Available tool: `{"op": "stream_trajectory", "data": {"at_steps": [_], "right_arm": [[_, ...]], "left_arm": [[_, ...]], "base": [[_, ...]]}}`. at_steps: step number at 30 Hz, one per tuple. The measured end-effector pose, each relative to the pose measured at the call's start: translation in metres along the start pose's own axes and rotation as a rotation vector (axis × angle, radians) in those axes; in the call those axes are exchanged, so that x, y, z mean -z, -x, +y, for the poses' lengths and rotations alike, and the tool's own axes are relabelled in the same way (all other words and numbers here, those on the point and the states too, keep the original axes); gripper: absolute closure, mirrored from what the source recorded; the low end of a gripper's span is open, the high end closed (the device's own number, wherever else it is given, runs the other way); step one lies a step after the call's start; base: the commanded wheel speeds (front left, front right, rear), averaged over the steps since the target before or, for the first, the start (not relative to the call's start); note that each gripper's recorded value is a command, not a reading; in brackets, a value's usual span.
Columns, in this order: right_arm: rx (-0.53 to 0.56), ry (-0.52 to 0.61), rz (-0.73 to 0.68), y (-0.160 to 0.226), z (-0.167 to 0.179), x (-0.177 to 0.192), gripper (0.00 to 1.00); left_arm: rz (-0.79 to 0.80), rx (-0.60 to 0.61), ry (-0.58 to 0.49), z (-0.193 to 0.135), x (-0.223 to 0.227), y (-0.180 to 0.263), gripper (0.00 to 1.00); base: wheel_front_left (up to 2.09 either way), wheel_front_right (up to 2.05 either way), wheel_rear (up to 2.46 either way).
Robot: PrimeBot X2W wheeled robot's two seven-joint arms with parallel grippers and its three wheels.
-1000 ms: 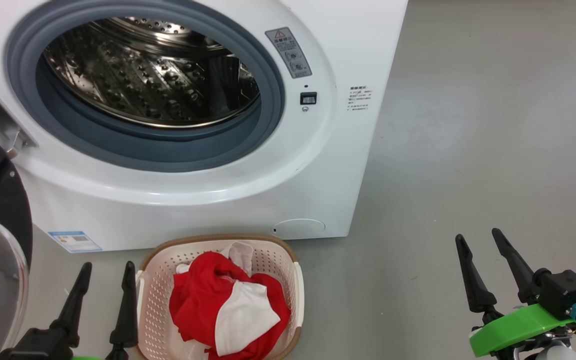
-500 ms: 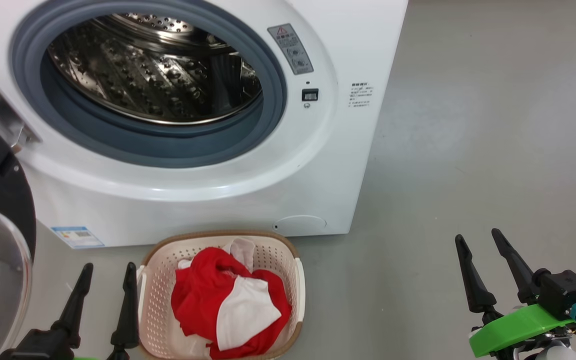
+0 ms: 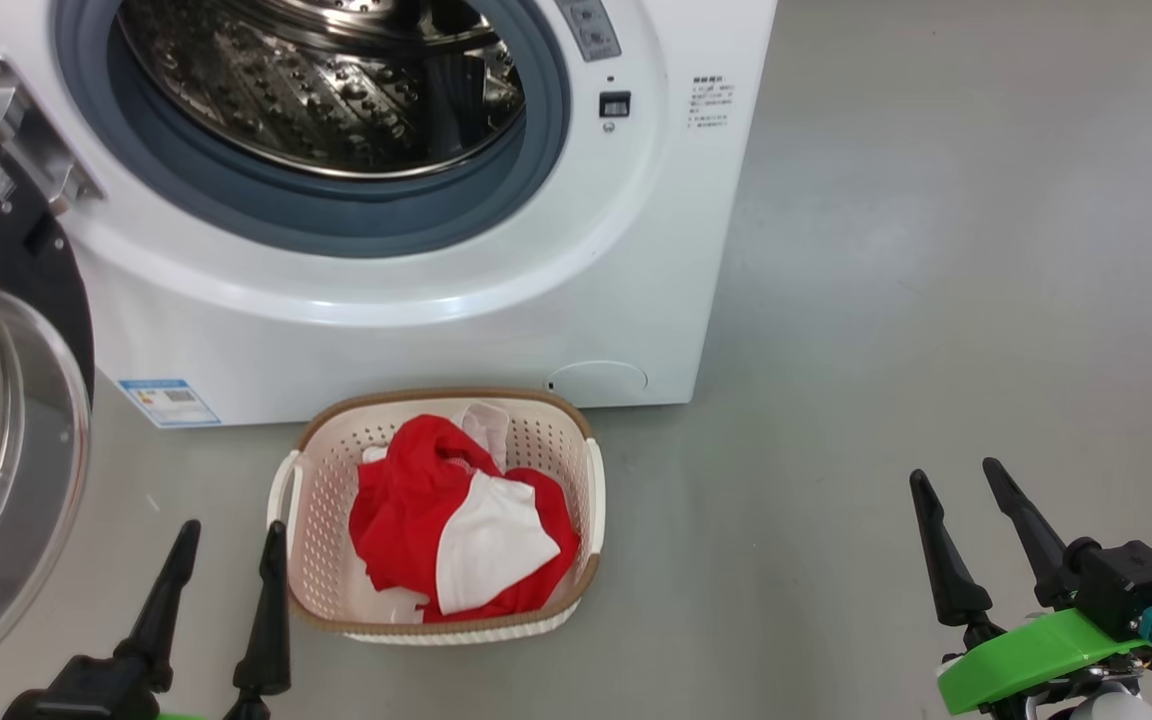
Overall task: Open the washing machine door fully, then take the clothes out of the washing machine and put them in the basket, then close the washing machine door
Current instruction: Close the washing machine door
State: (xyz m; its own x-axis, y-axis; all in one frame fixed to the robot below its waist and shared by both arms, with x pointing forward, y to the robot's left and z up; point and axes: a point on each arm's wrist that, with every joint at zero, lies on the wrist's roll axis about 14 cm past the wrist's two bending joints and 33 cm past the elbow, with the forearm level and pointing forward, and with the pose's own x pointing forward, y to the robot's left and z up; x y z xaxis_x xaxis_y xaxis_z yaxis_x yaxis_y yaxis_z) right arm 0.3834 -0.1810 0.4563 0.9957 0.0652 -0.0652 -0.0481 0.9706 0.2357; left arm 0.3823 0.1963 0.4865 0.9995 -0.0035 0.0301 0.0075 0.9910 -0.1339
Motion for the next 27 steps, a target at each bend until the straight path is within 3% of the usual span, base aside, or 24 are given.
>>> {"op": "stream_trajectory", "data": {"at_steps": [27], "right_arm": [[-0.039,-0.006,0.019,-0.003,0.014,0.007,0.00]], "left_arm": [[-0.011,-0.055,0.002,0.017,-0.005,0.011,0.00]], "base": [[-0.08,0.08,0.00]]}}
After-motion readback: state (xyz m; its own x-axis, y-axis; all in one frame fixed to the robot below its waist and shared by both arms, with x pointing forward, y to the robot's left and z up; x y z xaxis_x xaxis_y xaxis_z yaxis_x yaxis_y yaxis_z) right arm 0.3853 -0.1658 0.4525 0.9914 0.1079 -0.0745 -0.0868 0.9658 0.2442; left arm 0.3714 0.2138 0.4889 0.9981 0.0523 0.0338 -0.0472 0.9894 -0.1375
